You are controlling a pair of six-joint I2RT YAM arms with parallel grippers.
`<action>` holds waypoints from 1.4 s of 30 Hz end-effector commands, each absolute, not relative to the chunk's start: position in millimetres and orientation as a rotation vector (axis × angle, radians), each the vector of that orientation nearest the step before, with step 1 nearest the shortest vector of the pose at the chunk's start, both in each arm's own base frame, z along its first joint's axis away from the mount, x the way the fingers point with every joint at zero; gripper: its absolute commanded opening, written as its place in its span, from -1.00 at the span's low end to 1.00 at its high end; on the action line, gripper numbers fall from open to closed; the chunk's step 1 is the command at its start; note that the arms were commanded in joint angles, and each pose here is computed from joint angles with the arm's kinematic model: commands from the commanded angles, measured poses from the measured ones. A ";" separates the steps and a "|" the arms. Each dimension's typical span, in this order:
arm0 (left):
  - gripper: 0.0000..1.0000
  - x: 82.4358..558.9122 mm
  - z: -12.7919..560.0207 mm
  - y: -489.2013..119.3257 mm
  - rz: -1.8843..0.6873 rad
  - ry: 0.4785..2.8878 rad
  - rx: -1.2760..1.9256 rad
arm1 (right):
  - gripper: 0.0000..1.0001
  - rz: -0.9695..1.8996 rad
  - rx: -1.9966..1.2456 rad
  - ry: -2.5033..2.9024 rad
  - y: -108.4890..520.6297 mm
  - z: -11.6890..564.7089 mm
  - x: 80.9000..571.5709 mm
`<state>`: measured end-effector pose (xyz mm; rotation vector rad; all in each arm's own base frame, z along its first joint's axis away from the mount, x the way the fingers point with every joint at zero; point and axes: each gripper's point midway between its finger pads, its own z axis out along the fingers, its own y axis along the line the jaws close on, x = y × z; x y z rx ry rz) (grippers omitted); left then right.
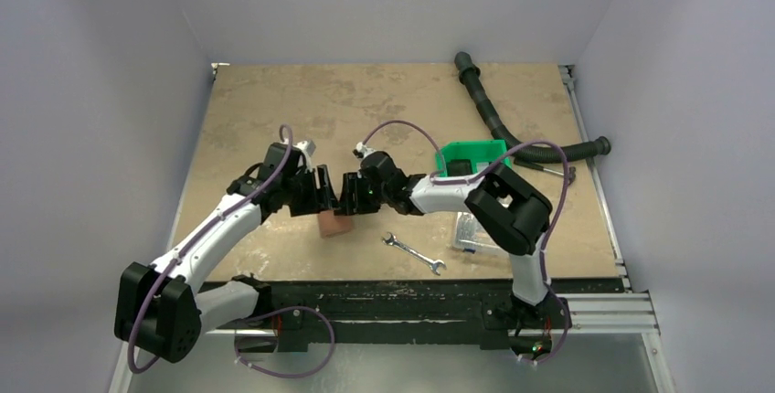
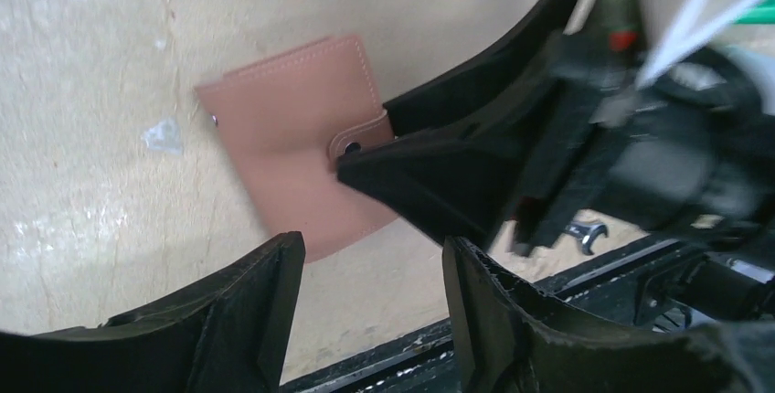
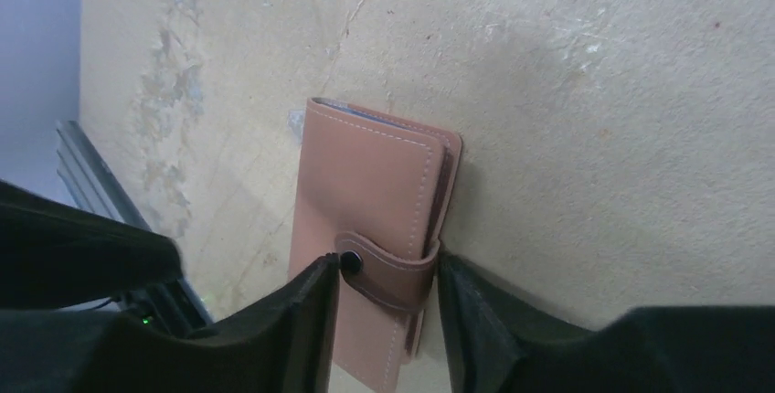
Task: Put the credit cards into the card holder
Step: Move the card holder to the corner of the board.
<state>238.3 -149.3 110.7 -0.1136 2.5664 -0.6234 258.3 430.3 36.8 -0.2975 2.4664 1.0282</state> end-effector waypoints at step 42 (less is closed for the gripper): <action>0.63 256.1 14.2 -125.4 0.068 2.681 -0.302 | 0.50 0.906 -0.402 2.225 275.1 112.7 262.5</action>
